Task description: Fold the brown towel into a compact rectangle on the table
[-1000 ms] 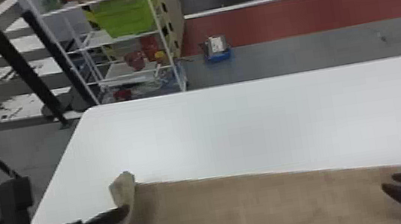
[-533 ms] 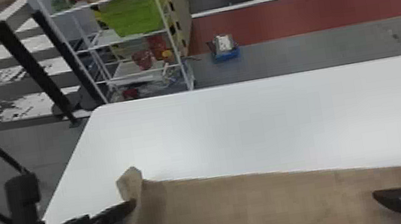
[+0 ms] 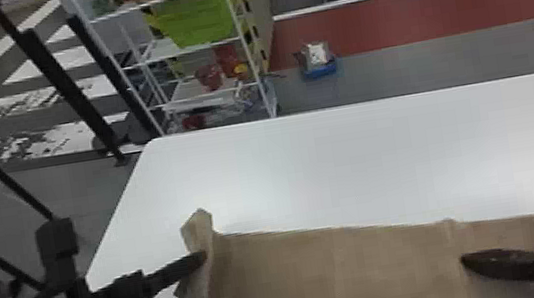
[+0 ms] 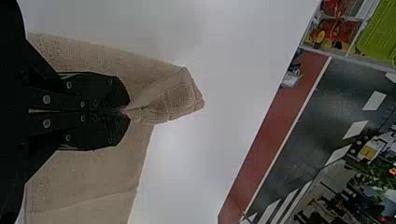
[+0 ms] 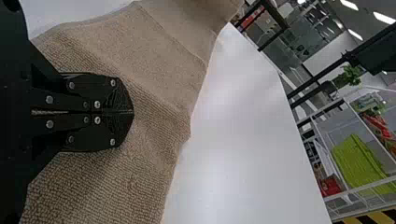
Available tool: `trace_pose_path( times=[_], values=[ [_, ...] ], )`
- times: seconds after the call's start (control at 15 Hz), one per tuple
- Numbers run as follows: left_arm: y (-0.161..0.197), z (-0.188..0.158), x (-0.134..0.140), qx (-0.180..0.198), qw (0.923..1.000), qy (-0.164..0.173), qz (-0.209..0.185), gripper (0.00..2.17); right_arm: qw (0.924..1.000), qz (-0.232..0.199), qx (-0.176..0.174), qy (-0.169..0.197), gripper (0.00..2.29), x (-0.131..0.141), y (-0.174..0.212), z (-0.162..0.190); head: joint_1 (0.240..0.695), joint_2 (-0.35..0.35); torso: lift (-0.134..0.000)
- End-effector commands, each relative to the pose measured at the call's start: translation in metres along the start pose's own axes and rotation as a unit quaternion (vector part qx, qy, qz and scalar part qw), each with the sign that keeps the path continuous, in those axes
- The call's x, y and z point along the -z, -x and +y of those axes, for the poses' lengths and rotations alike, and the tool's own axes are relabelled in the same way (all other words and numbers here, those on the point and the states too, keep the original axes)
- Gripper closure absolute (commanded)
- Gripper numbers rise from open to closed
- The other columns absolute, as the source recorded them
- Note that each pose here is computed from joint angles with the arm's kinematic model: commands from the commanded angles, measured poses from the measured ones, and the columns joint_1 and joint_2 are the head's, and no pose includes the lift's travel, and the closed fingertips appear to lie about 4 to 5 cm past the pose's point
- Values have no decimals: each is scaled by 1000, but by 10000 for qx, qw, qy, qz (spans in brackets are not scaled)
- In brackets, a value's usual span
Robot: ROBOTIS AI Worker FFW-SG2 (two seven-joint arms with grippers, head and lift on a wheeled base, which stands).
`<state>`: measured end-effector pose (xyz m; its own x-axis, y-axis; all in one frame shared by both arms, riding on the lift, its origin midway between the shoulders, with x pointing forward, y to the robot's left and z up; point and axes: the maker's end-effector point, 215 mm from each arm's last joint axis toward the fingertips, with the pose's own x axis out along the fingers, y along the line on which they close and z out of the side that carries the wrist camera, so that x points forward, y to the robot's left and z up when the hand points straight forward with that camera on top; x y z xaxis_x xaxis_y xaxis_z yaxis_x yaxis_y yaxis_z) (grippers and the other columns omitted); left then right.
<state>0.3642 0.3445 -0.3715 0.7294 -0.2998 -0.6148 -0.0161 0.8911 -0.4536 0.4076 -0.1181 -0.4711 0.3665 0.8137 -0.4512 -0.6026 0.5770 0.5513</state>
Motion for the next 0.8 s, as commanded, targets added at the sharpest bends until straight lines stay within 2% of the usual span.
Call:
trace_pose_path(
  times=[0.0, 0.2, 0.47, 0.53, 0.67, 0.73],
  values=[
    [1, 3, 1, 0, 10000, 52, -10, 1234, 9995, 188, -237, 21, 1538, 3, -36, 20, 695, 325, -124],
    [3, 4, 1, -1, 10000, 75, -23, 1234, 9991, 168, -366, 129, 1538, -3, -50, 39, 695, 350, -124],
    [9, 2, 0, 117, 9998, 169, -76, 1234, 9994, -291, -150, -53, 1514, -28, -6, 28, 695, 350, -124],
    [8, -2, 1, 171, 9997, 189, -66, 1234, 9990, -424, -123, -93, 1258, -32, 5, 26, 695, 350, -124],
    [7, -9, 1, 235, 9996, 181, -41, 1234, 9978, -640, -111, -101, 269, -40, 20, 26, 695, 350, -124],
    [7, -13, 0, 283, 9995, 148, -52, 1234, 9970, -740, -144, -147, 43, -44, 25, 25, 695, 343, -124]
  ],
)
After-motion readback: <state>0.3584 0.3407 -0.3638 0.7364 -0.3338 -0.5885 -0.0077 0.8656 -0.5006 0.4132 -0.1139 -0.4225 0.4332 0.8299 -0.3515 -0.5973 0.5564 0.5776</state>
